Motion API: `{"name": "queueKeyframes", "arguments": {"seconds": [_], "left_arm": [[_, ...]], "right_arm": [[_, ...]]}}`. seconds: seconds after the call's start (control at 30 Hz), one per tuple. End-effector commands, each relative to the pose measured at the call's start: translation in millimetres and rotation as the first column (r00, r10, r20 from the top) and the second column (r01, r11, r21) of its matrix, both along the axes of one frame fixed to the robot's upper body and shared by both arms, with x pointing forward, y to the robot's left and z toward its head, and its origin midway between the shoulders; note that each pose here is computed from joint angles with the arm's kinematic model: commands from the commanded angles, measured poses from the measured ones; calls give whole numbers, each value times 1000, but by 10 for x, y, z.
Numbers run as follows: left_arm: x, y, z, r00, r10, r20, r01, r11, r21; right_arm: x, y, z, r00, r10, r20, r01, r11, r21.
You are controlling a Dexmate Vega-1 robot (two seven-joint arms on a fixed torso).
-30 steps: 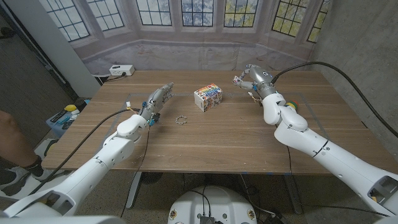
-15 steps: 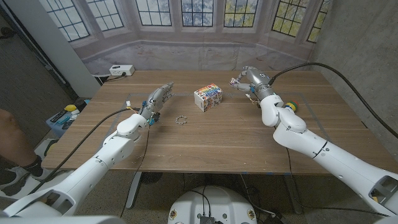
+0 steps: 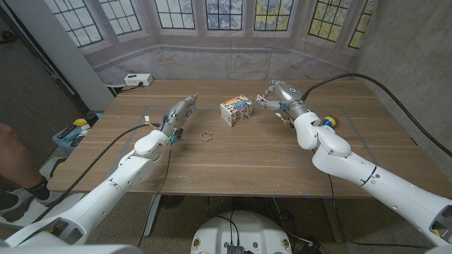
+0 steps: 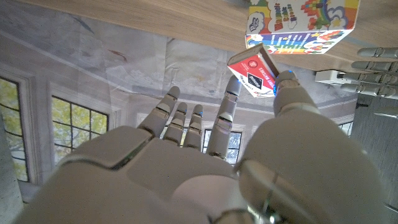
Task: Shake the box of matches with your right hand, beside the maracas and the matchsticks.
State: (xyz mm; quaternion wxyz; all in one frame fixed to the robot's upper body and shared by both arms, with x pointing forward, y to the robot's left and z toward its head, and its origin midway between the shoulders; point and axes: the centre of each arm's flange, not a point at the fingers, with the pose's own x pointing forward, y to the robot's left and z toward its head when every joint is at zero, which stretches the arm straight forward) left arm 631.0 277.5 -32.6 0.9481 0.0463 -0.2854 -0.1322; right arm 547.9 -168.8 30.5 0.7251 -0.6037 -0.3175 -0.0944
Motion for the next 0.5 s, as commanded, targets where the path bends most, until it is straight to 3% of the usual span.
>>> {"name": "queueKeyframes", "arguments": {"seconds": [0.03,0.5], "left_arm": [[-47,-14,-7,1000,5,18,-5,1000,-11],[-30,63,36,999,12,29,-12,1000,-12]], "right_arm": [[-152,167,-157,998,51,-30,-53,997,-60],[-230,338,-339,993,89,-81,-98,989,-113]]}}
